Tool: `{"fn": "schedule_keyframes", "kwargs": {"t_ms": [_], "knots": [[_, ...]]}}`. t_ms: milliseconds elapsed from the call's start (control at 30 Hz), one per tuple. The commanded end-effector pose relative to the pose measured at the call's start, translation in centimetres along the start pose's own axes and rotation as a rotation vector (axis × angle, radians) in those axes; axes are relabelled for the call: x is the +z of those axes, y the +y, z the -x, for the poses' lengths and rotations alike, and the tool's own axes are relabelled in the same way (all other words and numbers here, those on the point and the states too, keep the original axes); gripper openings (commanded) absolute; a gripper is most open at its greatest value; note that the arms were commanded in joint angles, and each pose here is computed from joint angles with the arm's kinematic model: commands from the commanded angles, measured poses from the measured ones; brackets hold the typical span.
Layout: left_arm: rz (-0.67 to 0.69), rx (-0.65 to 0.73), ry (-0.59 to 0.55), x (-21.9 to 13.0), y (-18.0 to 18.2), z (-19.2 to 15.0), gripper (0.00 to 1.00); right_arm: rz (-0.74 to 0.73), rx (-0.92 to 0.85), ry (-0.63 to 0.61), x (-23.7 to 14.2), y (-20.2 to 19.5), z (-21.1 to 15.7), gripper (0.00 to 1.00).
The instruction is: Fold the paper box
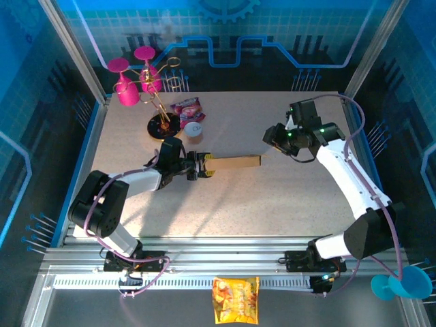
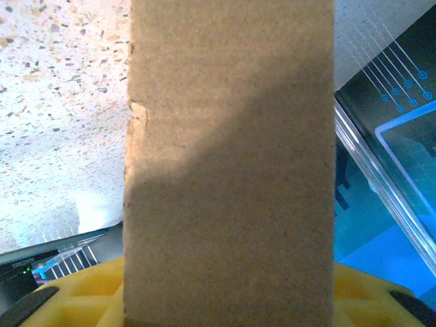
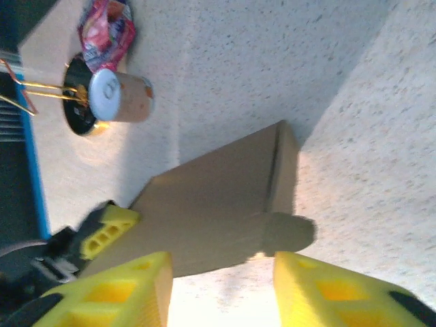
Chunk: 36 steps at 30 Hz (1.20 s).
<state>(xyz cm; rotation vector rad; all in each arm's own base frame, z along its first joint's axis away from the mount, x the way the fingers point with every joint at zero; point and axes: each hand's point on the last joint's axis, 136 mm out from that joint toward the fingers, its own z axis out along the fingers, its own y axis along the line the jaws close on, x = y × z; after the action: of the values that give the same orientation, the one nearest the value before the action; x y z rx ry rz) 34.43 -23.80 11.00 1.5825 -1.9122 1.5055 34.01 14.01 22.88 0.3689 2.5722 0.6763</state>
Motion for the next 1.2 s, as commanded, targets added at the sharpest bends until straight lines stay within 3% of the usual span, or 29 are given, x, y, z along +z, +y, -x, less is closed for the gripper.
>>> {"fn": "schedule_keyframes", "kwargs": {"t_ms": [0, 67, 200, 333, 467, 800, 1100, 1167], "knots": [[0.011, -0.334, -0.027, -0.6, -0.2, 0.3, 0.21, -0.071, -0.389, 0.059, 0.5, -2.3, -1.2, 0.32], [0.012, -0.334, -0.025, -0.6, -0.4, 0.3, 0.21, -0.092, -0.487, 0.082, 1.1, -2.8, -1.7, 0.27], [0.013, -0.331, -0.026, -0.5, -0.8, 0.5, 0.21, -0.086, -0.658, 0.078, 1.3, -2.8, -1.7, 0.33], [0.017, -0.329, -0.024, -0.3, -1.2, 0.6, 0.21, -0.033, -0.777, 0.126, 2.2, -2.3, -2.5, 0.33], [0.019, -0.330, -0.023, -0.2, -1.4, 0.7, 0.21, 0.024, -0.812, 0.154, 3.2, -1.3, -3.1, 0.33], [0.024, -0.338, -0.022, 0.0, -1.6, 0.9, 0.22, -0.065, -0.921, 0.206, 5.8, -1.1, -3.1, 0.31], [0.022, -0.342, -0.022, -0.1, -1.6, 1.1, 0.22, -0.122, -0.954, 0.078, 4.0, -0.3, -0.7, 0.28], [0.020, -0.344, -0.023, -0.1, -1.7, 1.1, 0.22, -0.115, -0.943, 0.040, 3.0, -0.3, -0.2, 0.34]]}}
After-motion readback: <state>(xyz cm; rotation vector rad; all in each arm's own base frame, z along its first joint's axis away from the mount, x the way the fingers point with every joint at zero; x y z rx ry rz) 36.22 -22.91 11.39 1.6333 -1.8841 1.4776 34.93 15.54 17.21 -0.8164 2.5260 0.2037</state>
